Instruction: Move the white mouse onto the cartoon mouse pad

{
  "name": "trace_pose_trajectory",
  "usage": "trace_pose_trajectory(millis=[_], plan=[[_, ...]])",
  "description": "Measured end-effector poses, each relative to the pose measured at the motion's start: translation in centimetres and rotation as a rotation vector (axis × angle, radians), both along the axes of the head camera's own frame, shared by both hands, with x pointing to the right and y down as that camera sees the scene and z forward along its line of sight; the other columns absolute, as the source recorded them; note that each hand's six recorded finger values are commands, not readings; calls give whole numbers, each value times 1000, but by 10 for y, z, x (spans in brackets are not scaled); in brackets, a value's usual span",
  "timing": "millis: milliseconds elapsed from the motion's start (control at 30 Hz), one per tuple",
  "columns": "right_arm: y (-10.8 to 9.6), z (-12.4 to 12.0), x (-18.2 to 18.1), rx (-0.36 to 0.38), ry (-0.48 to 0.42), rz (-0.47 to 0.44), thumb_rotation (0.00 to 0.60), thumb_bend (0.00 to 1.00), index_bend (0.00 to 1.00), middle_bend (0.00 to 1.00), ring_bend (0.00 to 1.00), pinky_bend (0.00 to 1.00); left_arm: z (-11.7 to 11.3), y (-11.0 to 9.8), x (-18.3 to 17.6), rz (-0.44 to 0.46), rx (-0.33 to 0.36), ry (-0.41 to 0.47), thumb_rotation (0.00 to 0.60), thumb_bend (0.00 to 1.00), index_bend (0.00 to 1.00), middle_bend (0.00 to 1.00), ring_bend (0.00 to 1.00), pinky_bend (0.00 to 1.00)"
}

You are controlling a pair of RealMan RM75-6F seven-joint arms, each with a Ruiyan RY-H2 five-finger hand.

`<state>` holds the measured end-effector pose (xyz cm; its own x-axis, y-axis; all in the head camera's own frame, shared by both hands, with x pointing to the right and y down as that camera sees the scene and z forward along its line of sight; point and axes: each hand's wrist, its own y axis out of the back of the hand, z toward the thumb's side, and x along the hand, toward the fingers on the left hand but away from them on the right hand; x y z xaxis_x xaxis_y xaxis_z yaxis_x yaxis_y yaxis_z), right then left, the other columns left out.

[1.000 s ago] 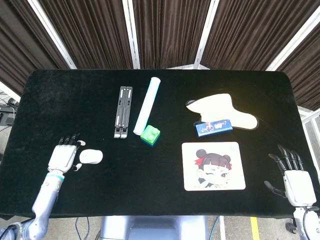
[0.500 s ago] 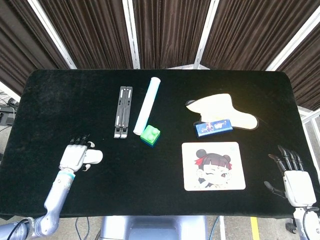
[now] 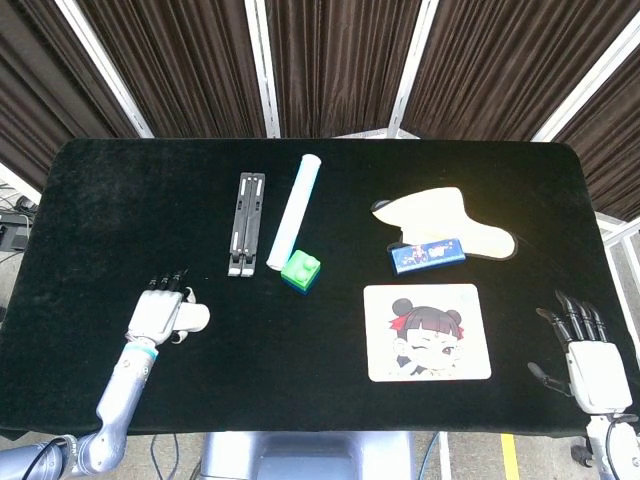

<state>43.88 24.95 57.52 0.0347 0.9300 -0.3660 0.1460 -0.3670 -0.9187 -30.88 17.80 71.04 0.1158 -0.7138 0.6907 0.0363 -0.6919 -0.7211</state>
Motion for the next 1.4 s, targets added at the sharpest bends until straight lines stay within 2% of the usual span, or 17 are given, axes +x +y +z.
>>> trace_pose_trajectory(millis=[300,600,1100,1400], plan=[[-2,0,2,0,-4,10,600,159,182,0,0,0,-25,-10,42,90,51,79,600,279,504,0,0,0],[-5,-3,7,12,-12,33,600,159,182,0,0,0,-37,-18,97,203,76,125,600,280,504,0,0,0],[-12,-1,23,21,-8,90,600,166,182,0,0,0,-38,-24,184,432,73,246,600,278,513,0,0,0],[-14,2,27,16,-2,109,600,165,182,0,0,0,-38,-22,231,523,93,304,600,279,512,0,0,0]])
